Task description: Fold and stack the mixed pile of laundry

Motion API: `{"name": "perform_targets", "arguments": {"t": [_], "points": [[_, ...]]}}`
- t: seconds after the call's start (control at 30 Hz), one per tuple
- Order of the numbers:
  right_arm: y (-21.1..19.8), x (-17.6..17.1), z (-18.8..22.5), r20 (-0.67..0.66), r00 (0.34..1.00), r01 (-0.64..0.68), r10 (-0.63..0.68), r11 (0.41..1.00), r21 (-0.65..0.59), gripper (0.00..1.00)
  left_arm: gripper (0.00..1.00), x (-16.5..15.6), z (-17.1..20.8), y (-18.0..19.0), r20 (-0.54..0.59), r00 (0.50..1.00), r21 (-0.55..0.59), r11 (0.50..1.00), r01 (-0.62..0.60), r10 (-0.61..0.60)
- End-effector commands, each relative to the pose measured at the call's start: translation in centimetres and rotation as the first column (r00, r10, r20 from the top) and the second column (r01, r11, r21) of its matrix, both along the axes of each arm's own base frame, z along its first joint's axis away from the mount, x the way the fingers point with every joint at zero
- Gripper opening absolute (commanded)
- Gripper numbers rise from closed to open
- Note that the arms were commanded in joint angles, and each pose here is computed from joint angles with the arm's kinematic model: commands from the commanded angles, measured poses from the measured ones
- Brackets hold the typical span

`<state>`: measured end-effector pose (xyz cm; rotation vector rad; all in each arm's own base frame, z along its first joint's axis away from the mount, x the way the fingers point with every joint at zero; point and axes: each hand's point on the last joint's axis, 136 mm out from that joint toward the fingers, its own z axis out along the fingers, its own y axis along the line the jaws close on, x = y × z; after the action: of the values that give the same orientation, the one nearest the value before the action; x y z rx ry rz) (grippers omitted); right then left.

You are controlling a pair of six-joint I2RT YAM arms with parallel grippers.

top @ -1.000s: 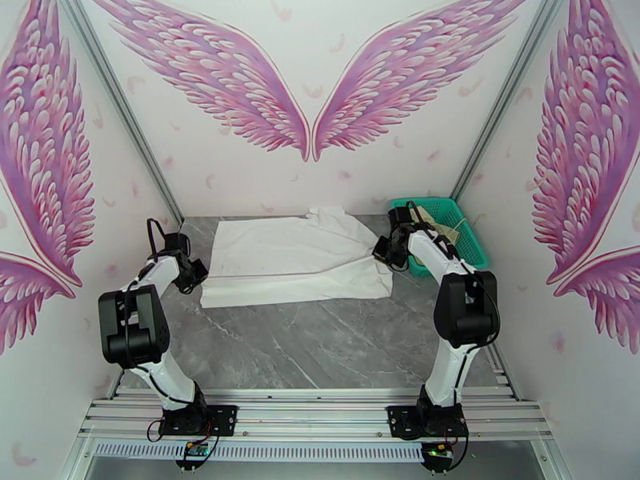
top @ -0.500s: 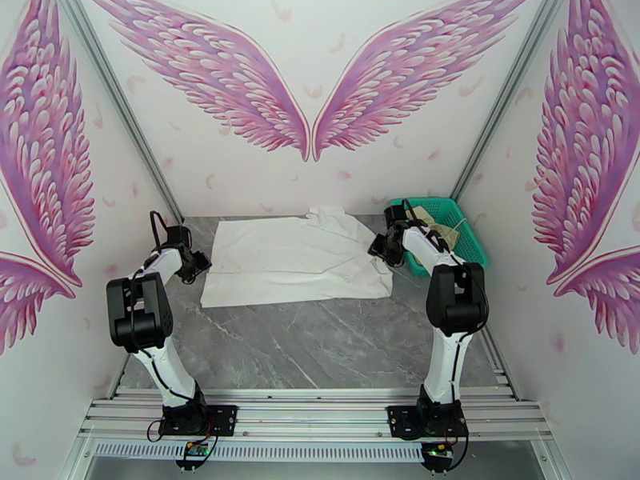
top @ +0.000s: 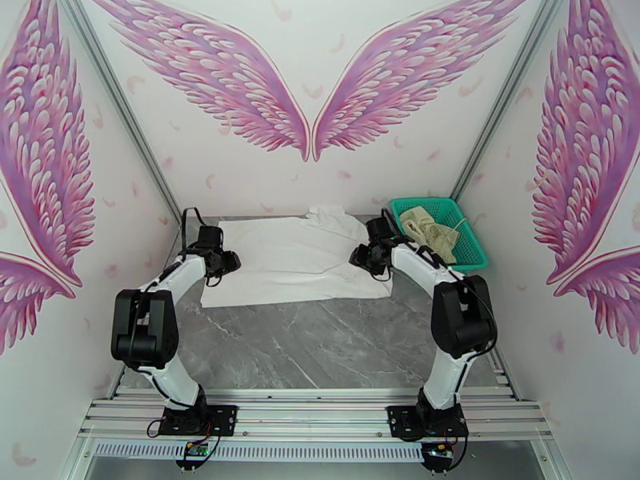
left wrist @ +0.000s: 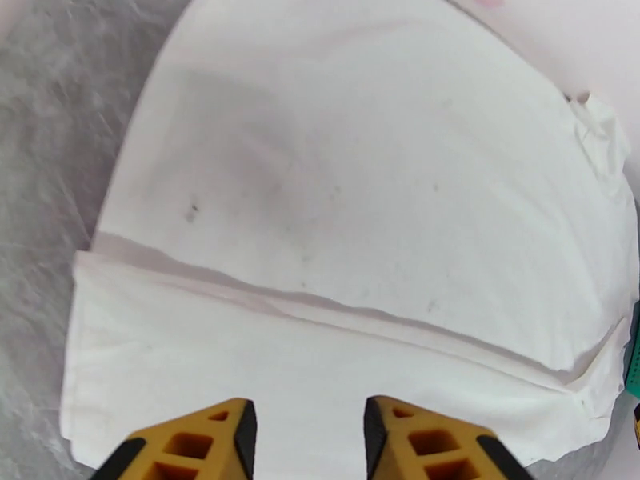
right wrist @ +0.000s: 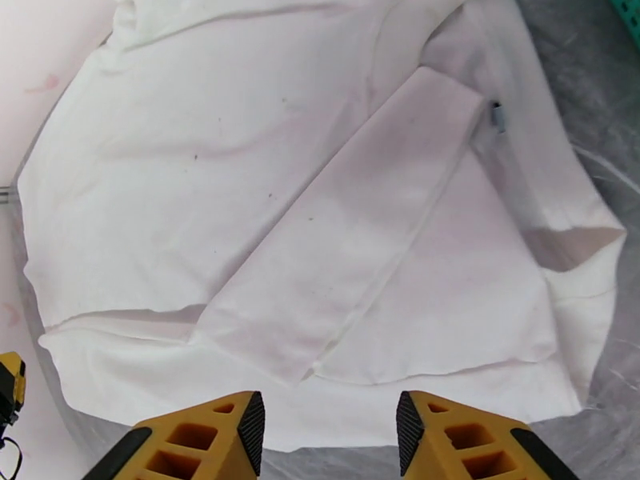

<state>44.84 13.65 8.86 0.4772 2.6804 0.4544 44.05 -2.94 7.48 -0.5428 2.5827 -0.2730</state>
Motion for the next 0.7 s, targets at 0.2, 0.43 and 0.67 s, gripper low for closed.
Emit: {"name": "perform_targets", "arguments": {"t": [0.2,0.43,0.67], "points": [[0.5,1.8,-5.1,-0.067,0.997,0.030,-0.029,1.000,0.007,0.42,0.40,-1.2,-6.5,0.4,-0.126,0.992,-0.033,0.999,-0.032,0.028],[0.1,0.7,-2.1,-0.017,0.999,0.037,-0.037,0.999,0.009,0.48,0.41,-2.0,-6.7,1.1,-0.141,0.990,0.004,1.000,-0.024,0.025],[-3.0,-1.8,-5.3,-0.093,0.991,0.092,-0.096,0.994,-0.052,0.46,0.42,-3.2,-7.0,1.5,-0.156,0.987,-0.003,0.999,-0.036,0.035]]}}
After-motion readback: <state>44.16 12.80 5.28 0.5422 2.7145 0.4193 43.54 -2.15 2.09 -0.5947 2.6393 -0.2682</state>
